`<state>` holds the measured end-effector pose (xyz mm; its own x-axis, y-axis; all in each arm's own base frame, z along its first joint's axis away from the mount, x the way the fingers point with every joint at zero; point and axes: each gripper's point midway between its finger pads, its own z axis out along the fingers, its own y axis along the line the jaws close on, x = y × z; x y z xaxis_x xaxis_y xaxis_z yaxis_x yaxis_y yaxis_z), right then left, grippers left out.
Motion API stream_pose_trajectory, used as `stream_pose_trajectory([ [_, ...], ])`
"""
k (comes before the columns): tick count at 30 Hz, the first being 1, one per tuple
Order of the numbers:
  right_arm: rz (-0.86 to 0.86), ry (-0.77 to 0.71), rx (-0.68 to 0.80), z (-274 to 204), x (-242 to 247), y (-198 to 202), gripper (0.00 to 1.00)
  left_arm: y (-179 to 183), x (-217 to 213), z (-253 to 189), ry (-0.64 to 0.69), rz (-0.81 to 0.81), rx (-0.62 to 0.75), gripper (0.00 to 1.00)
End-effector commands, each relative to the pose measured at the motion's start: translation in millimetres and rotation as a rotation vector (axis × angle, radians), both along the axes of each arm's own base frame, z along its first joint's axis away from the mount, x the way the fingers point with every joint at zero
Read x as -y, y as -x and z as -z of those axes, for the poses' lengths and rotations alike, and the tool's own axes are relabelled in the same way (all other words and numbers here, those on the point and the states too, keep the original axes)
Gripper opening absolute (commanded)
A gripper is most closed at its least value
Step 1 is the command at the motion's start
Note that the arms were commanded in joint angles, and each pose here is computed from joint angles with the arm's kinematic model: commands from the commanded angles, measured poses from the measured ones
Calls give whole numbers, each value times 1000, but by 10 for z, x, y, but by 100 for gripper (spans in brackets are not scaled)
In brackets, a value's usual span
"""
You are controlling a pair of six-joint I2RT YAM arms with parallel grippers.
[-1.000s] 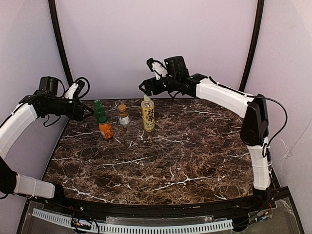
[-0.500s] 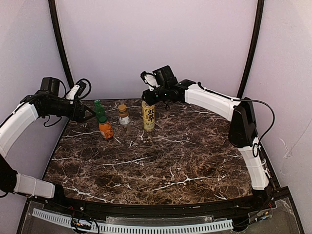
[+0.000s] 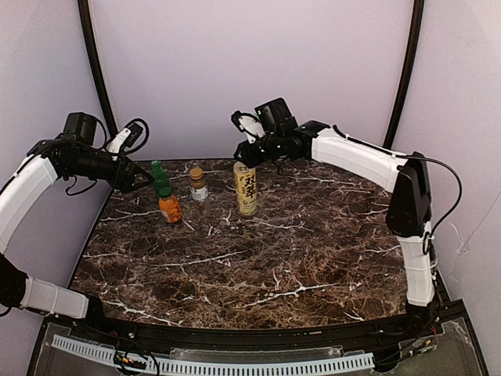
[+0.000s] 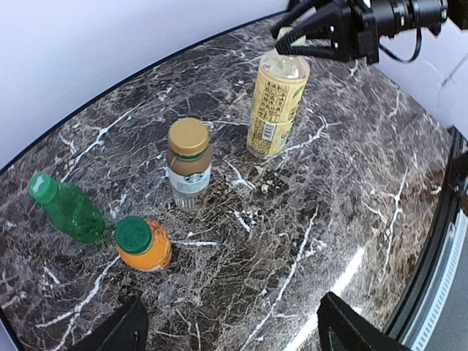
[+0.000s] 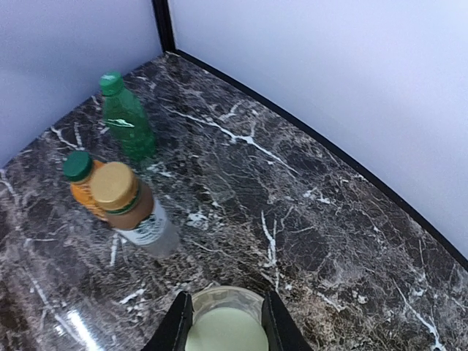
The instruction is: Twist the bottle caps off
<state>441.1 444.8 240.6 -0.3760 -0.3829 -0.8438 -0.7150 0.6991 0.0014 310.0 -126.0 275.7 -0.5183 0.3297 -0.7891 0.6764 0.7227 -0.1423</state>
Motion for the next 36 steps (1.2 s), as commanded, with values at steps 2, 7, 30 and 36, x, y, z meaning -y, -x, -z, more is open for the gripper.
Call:
stream_pose_trajectory([
  [2,-259,-291,54,-1382,102,812,0,467,271,-149,-202,270,32,82],
  [7,-322,-590,-7,-1861,168,1249,0,576,432,-619,-197,336,234,87],
  [30,-395,-868,-116,-1821,38,1689,0,454,1697,-477,-25,436,225,92],
  [36,-405,-891,-133,-1786,-5,1676,0,498,1712,-407,-1,445,204,82],
])
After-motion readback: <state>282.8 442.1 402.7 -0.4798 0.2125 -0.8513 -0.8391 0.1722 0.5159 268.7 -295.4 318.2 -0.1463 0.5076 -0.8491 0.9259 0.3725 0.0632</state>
